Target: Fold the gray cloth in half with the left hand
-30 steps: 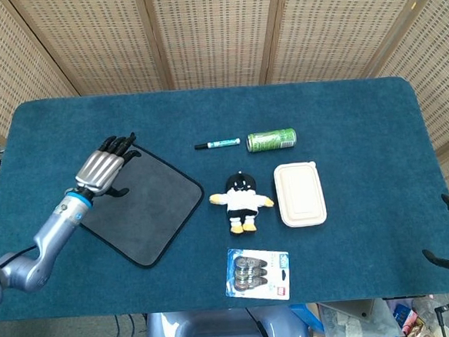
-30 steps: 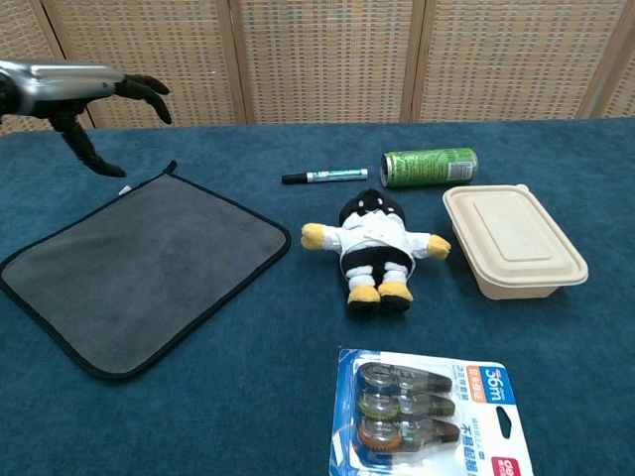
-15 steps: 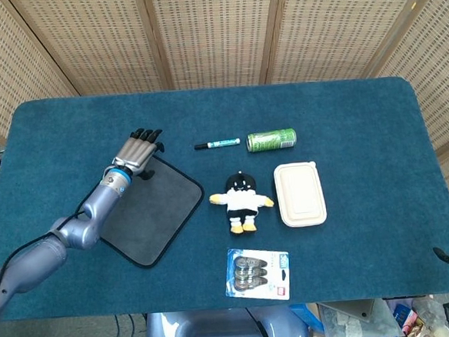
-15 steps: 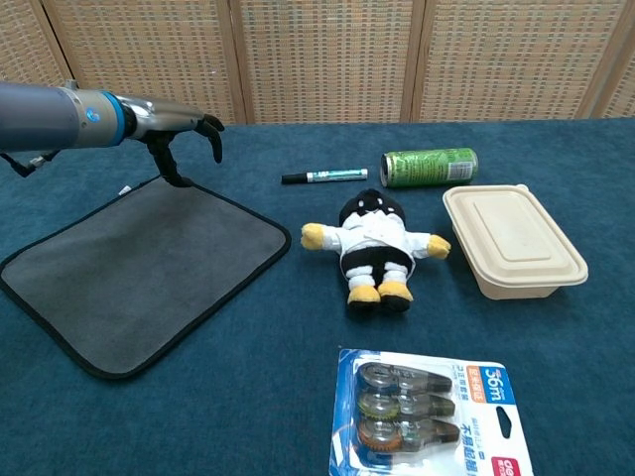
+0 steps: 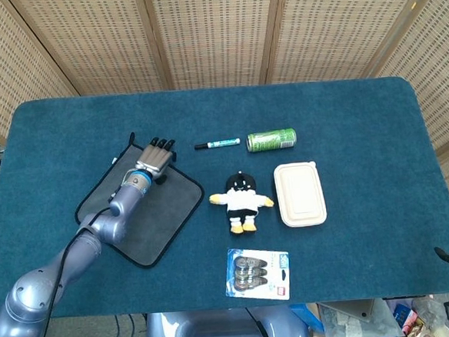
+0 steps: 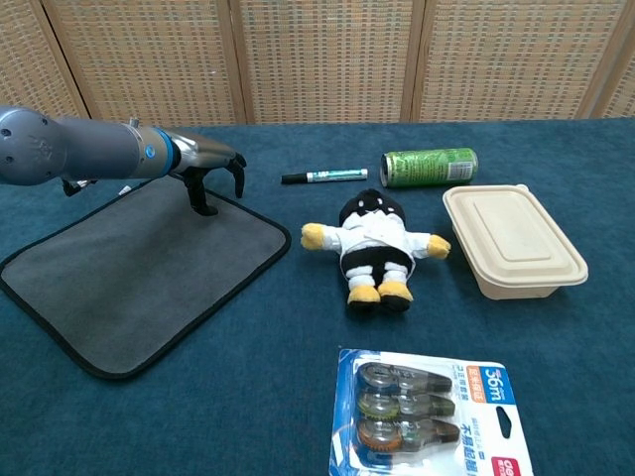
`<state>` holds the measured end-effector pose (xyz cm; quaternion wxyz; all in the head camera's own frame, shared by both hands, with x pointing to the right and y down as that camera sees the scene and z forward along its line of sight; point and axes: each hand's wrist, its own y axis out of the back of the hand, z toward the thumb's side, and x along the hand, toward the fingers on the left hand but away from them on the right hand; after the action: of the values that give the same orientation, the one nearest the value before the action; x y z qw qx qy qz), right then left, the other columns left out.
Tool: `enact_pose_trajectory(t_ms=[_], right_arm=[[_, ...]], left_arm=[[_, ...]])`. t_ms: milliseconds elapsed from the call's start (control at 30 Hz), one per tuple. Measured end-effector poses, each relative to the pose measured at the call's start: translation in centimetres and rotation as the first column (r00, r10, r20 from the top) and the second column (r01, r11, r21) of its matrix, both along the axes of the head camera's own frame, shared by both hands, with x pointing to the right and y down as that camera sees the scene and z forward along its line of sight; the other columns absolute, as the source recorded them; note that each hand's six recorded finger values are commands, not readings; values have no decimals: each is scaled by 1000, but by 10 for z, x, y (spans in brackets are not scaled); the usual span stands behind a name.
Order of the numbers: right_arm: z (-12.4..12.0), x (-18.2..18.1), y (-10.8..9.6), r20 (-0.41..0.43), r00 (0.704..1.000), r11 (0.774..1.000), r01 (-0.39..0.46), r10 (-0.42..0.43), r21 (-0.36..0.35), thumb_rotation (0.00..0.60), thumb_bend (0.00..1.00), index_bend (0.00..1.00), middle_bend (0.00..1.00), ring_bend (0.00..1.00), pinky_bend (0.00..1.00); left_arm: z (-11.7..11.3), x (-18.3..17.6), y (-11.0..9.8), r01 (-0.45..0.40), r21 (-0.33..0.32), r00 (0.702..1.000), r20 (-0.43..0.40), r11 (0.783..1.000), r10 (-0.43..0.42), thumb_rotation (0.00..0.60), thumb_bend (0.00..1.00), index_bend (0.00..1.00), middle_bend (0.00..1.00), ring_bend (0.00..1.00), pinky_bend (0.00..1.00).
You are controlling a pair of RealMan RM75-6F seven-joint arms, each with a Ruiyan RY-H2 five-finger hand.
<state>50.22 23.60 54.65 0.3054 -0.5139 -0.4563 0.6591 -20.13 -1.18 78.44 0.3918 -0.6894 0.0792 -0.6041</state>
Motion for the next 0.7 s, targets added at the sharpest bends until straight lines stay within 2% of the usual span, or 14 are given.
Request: enact_pose_trajectory(t_ms=[200, 533, 700], right_arm=[[0, 1, -1, 1, 1000, 1000, -2, 2, 0, 600, 0, 0, 0, 0, 0], [0, 1, -1, 5, 1000, 1000, -1, 1, 0, 600, 0, 0, 0, 0, 0], [-1, 1, -1, 6, 1000, 1000, 0, 0, 4, 600, 0, 0, 0, 0, 0]], left_arm=[[6, 6, 1, -1, -2, 1000, 14, 1000, 1, 600, 413, 315, 0, 0, 0], [8, 5, 2, 2, 3, 1000, 20, 1000, -2, 600, 413, 480, 0, 0, 0], [7, 5, 2, 4, 4, 1000, 13, 1000, -4, 600, 413, 511, 0, 0, 0]])
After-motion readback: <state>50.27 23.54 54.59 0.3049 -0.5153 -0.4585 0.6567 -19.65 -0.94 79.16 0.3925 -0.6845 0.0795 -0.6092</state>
